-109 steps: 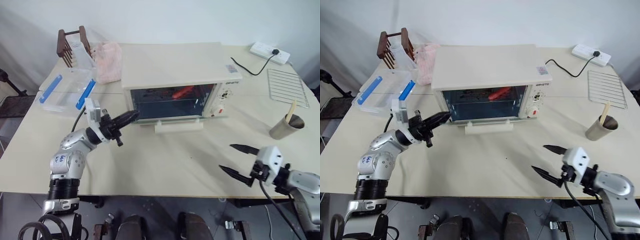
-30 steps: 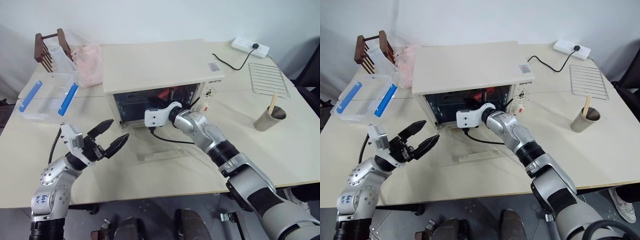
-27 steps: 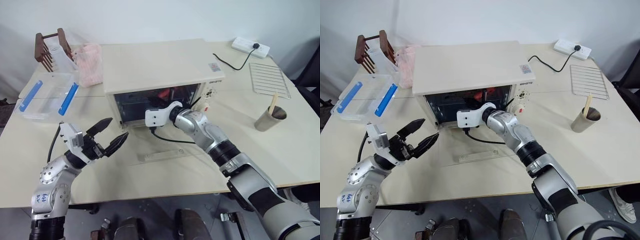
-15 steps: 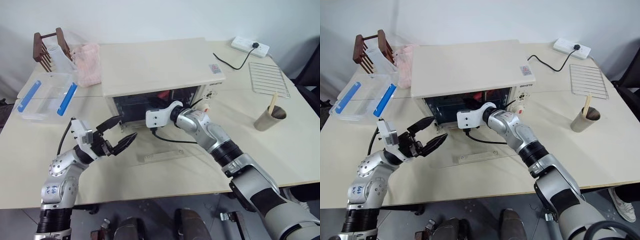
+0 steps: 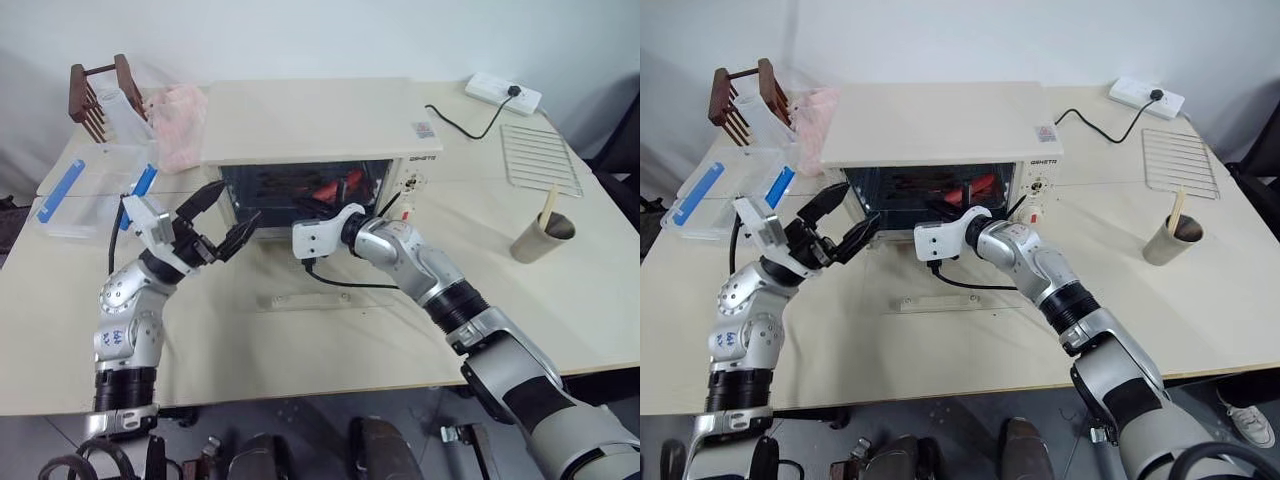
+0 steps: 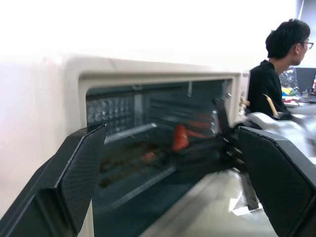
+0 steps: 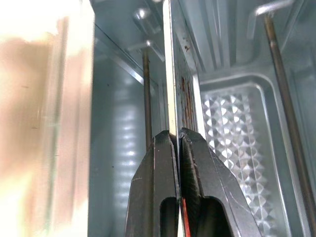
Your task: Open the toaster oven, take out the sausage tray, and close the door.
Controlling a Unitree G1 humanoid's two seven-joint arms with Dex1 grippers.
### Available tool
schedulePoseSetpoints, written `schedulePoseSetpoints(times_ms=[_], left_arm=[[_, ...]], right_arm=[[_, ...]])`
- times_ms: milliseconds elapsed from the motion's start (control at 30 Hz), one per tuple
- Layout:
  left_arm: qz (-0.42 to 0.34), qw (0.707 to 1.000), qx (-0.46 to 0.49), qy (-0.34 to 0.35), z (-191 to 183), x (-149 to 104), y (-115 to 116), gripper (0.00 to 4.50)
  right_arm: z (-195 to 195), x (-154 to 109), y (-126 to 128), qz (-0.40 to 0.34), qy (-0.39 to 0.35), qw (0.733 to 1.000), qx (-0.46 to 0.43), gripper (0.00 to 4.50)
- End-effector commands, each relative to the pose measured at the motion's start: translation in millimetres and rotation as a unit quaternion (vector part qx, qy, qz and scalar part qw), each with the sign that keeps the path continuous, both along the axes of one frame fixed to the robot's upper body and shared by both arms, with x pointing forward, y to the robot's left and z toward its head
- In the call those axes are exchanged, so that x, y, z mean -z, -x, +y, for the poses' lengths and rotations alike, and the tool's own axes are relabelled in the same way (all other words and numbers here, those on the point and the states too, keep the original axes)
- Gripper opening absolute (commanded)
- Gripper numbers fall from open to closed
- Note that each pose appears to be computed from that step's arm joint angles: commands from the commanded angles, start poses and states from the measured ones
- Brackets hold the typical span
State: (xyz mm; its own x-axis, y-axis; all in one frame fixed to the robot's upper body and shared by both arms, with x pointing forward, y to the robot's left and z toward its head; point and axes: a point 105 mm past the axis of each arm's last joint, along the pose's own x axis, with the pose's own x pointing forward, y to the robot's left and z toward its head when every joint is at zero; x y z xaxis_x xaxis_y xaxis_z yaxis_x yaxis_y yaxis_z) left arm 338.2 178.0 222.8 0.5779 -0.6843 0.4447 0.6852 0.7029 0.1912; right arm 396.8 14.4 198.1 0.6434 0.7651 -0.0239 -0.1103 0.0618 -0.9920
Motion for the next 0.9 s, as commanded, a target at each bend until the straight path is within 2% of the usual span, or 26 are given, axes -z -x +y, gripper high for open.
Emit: schedulePoseSetpoints(times_ms=[33, 367, 533, 900], left_arm=[[-0.019, 1.000, 0.004, -0.001, -2, -8, 0, 4.50], [-0.001, 1.000, 0.013, -0.005, -3, 1, 4, 4.50], [0.021, 0.999, 0.022, -0.010, -4, 10, 7, 4.50], [0.040, 0.999, 0.022, -0.017, -1, 14, 10, 4.50]], right_arm=[[10, -37, 20, -0.045, -0.046, 0.996, -0.054, 0.02], [-11, -19, 45, -0.010, -0.029, 0.997, -0.068, 0.02], [-26, -2, 72, 0.020, -0.031, 0.996, -0.082, 0.02], [-45, 14, 97, 0.040, -0.029, 0.997, -0.058, 0.02]])
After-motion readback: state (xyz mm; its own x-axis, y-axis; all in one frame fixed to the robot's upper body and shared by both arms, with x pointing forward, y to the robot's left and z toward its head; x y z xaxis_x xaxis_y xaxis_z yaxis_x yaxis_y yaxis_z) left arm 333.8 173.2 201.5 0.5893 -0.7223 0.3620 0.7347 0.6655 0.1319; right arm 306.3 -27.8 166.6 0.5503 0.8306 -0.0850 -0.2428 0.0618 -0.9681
